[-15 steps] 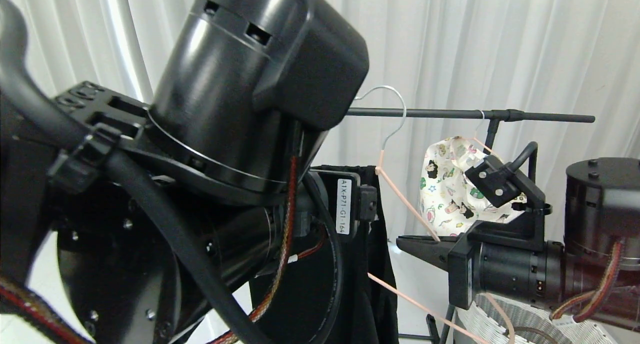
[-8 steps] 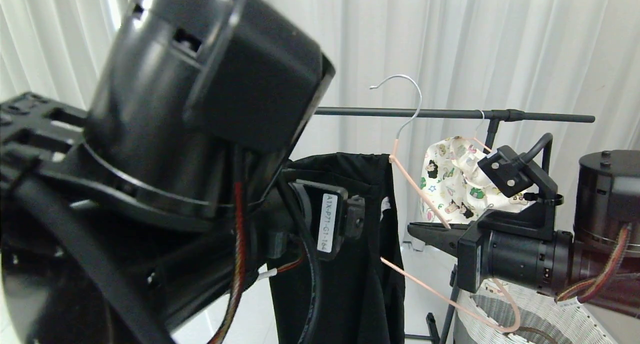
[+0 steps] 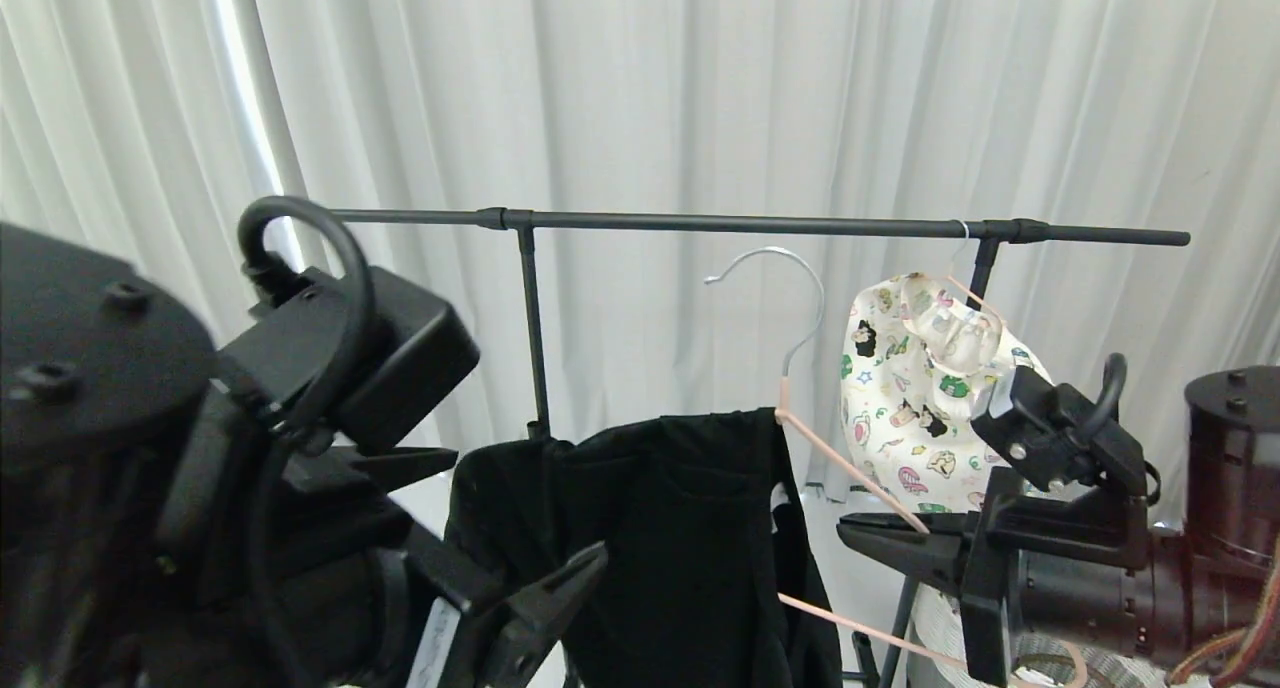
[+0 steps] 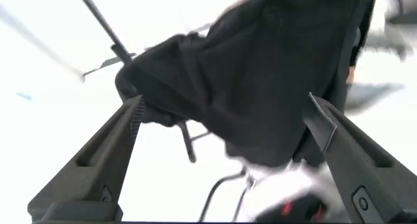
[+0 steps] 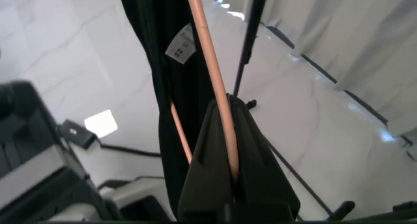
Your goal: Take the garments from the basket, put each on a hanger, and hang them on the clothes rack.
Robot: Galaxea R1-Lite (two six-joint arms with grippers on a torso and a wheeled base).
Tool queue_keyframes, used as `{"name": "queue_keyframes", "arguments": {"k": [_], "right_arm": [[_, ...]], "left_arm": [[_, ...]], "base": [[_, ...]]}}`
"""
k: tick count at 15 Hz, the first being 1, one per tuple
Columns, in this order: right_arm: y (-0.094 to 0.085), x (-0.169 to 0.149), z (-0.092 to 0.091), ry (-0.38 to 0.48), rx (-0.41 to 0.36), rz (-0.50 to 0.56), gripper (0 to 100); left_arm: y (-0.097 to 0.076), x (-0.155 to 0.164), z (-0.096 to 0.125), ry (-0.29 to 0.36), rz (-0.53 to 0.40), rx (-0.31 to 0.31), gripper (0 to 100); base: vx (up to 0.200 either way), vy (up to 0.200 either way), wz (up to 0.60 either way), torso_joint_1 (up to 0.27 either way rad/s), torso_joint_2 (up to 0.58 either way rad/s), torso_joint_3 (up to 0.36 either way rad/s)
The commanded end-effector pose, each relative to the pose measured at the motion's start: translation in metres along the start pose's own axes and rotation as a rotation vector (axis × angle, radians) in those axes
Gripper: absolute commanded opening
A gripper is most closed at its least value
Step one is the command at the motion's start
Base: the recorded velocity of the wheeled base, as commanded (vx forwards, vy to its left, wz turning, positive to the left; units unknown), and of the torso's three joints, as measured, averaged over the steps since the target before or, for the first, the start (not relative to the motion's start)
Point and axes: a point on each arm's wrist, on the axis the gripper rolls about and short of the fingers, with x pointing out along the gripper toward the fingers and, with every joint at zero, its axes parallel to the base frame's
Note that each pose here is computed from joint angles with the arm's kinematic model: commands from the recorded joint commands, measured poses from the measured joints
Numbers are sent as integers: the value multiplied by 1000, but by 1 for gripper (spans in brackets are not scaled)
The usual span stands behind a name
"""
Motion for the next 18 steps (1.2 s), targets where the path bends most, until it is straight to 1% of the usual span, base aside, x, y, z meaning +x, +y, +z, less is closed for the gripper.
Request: {"name": "queue_keyframes", "arguments": {"k": [1, 2, 3, 4, 5, 7, 8, 9, 11, 12, 14, 16, 18], "right_arm": [[2, -13, -9, 1, -32, 24, 0], [3, -16, -10, -1, -44, 34, 0], [5, -20, -15, 4, -82, 67, 0], [6, -23, -18, 8, -129, 85, 0], [6, -24, -20, 8, -165, 101, 0], [8, -24, -20, 7, -197, 122, 0], [9, -24, -20, 7, -207, 131, 0], [10, -23, -21, 6, -219, 137, 0], [15, -23, -20, 2, -236, 157, 0], [17, -22, -20, 4, -240, 164, 0], [18, -22, -20, 3, -245, 170, 0], [22, -21, -18, -6, -260, 189, 0], [27, -21, -18, -9, -271, 211, 0]], "left_arm": [[21, -29, -24, -56, -117, 45, 100], [24, -31, -26, -68, -155, 60, 100], [28, -31, -29, -99, -240, 91, 100], [30, -26, -28, -129, -284, 112, 100], [28, -19, -25, -156, -312, 136, 100], [21, -2, -19, -173, -344, 160, 100], [18, 8, -20, -159, -355, 172, 100], [14, 18, -22, -148, -365, 201, 100], [8, 31, -25, -143, -422, 252, 100], [7, 34, -25, -140, -445, 263, 100], [4, 36, -28, -128, -462, 275, 100], [3, 39, -37, -93, -466, 280, 100], [3, 41, -42, -73, -467, 282, 100]], "base": [[0, 0, 0, 0, 0, 0], [0, 0, 0, 0, 0, 0], [0, 0, 0, 0, 0, 0], [0, 0, 0, 0, 0, 0], [0, 0, 0, 0, 0, 0], [0, 0, 0, 0, 0, 0], [0, 0, 0, 0, 0, 0], [0, 0, 0, 0, 0, 0], [0, 0, 0, 0, 0, 0], [0, 0, 0, 0, 0, 0], [0, 0, 0, 0, 0, 0], [0, 0, 0, 0, 0, 0], [0, 0, 0, 0, 0, 0]]}}
